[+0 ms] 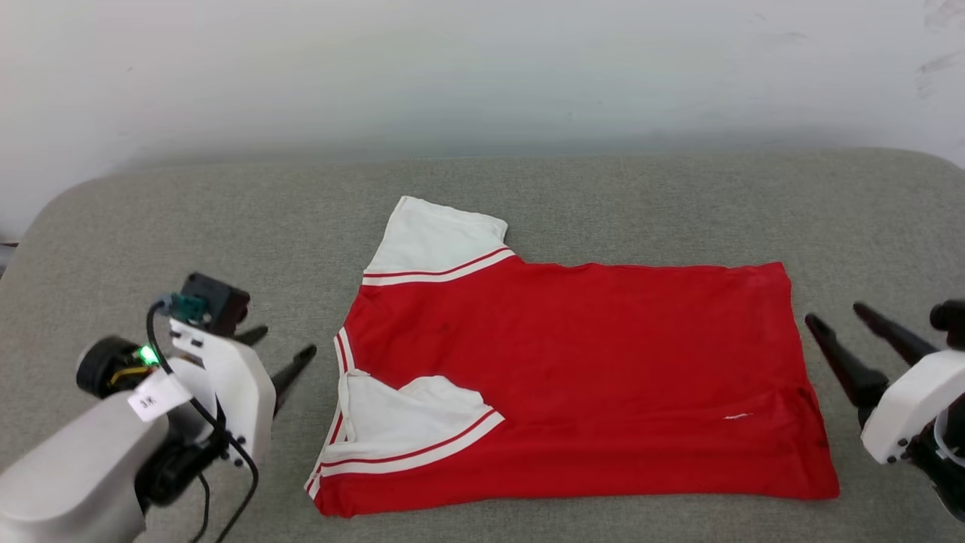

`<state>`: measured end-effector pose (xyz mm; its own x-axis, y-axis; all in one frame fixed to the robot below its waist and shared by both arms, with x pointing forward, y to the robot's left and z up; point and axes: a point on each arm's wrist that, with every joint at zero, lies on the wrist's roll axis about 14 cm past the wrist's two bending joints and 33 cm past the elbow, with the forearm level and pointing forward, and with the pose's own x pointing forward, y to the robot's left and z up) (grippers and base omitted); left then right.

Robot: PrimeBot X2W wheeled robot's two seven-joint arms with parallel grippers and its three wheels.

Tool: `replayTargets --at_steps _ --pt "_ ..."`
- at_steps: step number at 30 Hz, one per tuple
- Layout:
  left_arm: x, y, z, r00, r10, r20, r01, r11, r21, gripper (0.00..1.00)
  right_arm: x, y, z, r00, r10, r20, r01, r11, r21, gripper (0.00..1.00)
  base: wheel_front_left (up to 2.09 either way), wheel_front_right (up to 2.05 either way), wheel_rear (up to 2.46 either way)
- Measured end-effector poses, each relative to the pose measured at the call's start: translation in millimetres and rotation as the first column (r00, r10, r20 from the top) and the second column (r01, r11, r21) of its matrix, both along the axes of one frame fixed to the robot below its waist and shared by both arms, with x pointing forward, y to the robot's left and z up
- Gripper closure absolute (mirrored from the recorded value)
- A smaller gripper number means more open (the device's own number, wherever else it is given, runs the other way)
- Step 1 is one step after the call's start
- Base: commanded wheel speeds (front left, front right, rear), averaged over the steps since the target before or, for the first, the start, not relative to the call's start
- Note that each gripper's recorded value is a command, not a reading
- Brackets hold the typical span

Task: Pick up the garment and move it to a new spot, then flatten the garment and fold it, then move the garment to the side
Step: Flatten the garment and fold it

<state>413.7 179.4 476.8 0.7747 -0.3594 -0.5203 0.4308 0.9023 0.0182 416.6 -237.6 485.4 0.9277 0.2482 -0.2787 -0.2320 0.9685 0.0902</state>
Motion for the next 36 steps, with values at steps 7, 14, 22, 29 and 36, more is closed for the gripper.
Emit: replayTargets --at_steps 7,14,22,29,36 --pt "43 -13 45 0.988 -0.007 0.152 0.010 1.000 -0.019 0.00 10 -2 40 0.972 -0.103 0.210 0.079 0.990 0.119 0.00 0.00 0.00 0.00" --pt "92 -27 74 0.979 -0.031 0.202 0.033 0.999 -0.004 0.00 5 2 52 0.954 -0.128 0.270 0.097 0.987 0.125 0.00 0.00 0.00 0.00" --pt "148 -42 67 0.997 -0.039 0.072 0.039 0.999 0.006 0.00 6 5 59 0.945 -0.144 0.295 0.123 0.988 0.090 0.00 0.00 0.00 0.00" --pt "187 -55 33 0.991 -0.026 -0.132 0.029 0.999 0.022 0.00 13 7 44 0.953 -0.148 0.263 0.140 0.989 0.049 0.00 0.00 0.00 0.00" --pt "210 -59 -19 0.953 -0.017 -0.301 0.050 0.994 0.101 0.00 21 1 16 0.965 -0.169 0.200 0.168 0.986 0.021 0.00 0.00 0.00 0.00"
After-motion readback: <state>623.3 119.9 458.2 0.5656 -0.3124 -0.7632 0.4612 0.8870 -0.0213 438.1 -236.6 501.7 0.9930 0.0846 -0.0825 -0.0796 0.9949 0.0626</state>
